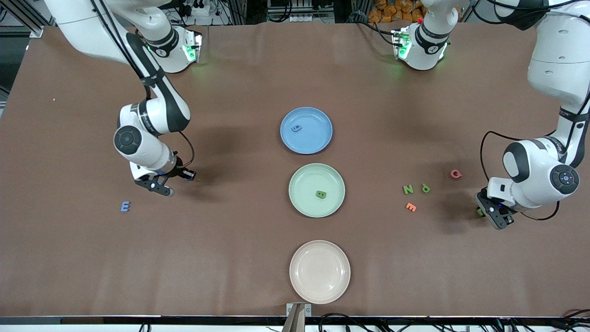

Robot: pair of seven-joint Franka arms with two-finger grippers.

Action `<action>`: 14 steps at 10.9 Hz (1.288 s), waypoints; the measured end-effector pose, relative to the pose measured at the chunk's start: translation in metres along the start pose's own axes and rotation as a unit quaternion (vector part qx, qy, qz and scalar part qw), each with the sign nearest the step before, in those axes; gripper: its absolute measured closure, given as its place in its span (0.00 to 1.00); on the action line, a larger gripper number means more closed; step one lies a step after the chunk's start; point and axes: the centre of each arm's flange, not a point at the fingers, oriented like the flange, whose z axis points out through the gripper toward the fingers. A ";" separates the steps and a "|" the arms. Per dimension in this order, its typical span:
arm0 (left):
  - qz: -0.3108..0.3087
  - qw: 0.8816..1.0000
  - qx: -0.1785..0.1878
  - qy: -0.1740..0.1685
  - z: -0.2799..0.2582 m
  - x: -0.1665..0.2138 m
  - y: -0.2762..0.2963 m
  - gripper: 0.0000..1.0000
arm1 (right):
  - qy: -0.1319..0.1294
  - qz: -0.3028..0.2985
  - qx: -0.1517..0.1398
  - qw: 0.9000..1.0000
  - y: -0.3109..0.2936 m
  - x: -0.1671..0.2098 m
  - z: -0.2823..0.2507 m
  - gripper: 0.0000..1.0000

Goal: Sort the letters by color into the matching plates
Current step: 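Carry c to the blue plate while the left gripper carries U to green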

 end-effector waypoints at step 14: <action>-0.208 0.976 -0.020 0.066 -0.072 0.255 0.098 0.73 | 0.005 -0.297 -0.011 0.955 -0.242 -0.215 -0.041 0.65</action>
